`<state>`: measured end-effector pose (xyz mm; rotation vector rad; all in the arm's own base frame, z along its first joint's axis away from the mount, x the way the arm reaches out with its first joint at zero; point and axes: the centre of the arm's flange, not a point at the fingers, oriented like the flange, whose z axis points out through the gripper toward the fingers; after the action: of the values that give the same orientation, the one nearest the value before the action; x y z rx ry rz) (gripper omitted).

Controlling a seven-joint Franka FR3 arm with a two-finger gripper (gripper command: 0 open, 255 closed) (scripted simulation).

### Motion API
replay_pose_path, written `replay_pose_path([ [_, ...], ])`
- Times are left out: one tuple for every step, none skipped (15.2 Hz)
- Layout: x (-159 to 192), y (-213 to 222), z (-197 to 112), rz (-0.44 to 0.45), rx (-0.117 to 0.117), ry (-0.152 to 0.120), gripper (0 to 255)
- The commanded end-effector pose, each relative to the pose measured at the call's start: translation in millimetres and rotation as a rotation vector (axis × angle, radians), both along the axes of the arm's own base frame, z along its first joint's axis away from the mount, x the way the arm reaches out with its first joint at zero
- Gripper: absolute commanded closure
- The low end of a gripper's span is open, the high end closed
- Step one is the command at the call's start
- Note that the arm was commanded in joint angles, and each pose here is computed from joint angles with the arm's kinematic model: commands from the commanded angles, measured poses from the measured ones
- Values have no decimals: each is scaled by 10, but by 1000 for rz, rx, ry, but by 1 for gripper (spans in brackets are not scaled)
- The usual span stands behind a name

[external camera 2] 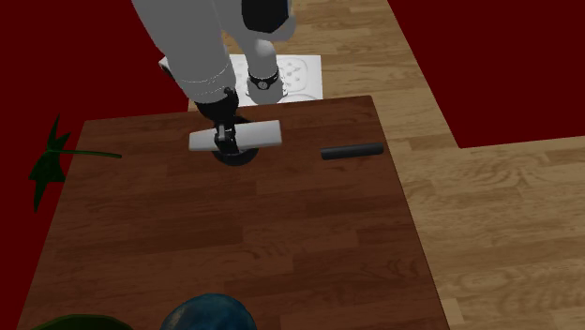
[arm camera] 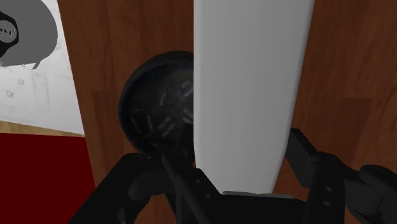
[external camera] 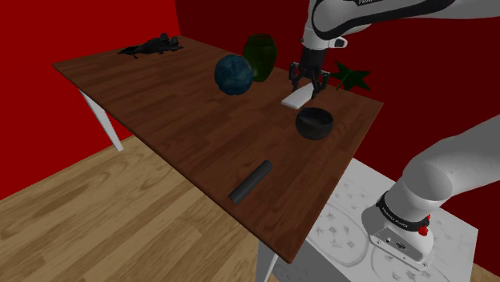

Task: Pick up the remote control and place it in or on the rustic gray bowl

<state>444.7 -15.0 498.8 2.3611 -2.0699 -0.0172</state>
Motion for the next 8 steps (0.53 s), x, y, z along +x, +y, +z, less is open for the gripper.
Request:
replay_pose_path([
  [-220,-131,16,1,1,0,255],
  [-336,-194,18,1,1,0,255],
  [-452,-257,19,1,1,0,255],
  [-576,-325,20,1,1,0,255],
  [-576,-325,-33,1,1,0,255],
  [-576,-325,-86,1,1,0,255],
  [-576,-325,-138,1,1,0,255],
  [-576,-325,-191,1,1,0,255],
])
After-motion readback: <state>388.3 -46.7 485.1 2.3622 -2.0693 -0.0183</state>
